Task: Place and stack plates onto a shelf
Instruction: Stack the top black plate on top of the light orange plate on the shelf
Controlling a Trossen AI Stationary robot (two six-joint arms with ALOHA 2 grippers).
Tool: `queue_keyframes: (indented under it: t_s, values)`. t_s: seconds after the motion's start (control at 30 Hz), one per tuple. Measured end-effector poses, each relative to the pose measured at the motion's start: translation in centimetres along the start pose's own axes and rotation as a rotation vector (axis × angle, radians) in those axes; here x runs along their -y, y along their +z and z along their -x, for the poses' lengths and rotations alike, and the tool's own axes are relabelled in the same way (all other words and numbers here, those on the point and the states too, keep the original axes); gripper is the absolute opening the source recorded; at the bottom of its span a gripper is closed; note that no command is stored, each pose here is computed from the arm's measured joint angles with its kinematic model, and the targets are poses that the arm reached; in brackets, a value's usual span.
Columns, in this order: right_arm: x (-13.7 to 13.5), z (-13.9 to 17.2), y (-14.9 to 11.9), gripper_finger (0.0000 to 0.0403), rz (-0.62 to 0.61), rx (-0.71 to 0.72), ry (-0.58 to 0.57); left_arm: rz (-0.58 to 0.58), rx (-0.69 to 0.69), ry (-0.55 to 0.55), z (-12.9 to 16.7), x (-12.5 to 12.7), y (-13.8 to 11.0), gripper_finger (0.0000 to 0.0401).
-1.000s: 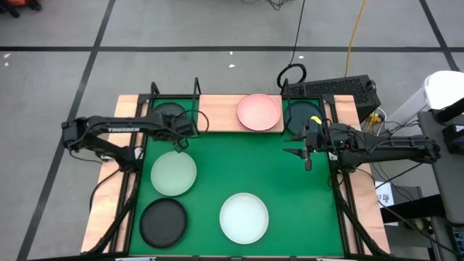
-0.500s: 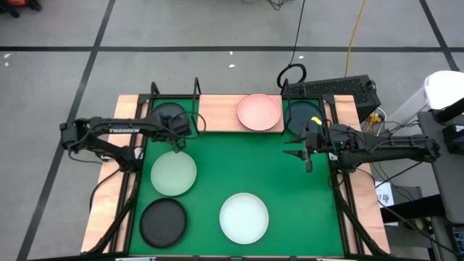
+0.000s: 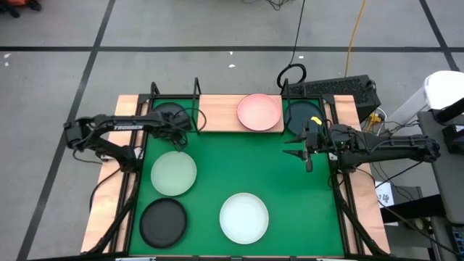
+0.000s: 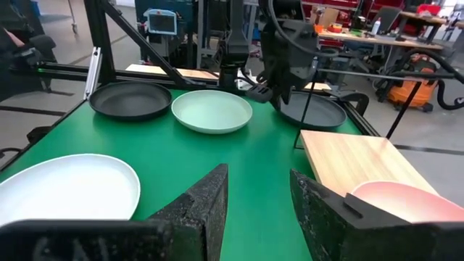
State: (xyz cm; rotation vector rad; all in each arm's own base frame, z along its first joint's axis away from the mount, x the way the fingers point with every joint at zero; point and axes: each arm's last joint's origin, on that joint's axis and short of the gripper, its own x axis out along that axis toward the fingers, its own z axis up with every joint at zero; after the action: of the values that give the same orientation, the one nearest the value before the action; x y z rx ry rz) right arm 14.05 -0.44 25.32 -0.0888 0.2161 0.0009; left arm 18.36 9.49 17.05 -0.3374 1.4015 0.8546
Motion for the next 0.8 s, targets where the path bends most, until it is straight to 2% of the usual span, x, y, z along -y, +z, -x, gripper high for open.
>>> queue_keyframes:
  t_s: [0.43,0.53,0.67,0.8]
  values:
    - [0.0,0.0,0.0,0.013,0.024,0.0,-0.001,0.015,-0.072,0.048,-2.0,0.6,0.4,0.0152]
    - [0.0,0.0,0.0,0.013,0.024,0.0,-0.001,0.023,-0.075,0.047,-2.0,0.6,0.4,0.0111]
    - [0.0,0.0,0.0,0.013,0.024,0.0,-0.001,0.046,-0.091,0.051,-2.0,0.6,0.2,0.0031]
    - [0.0,0.0,0.0,0.013,0.025,0.0,-0.001,0.056,-0.092,0.044,-1.3,0.5,-0.2,0.0009]
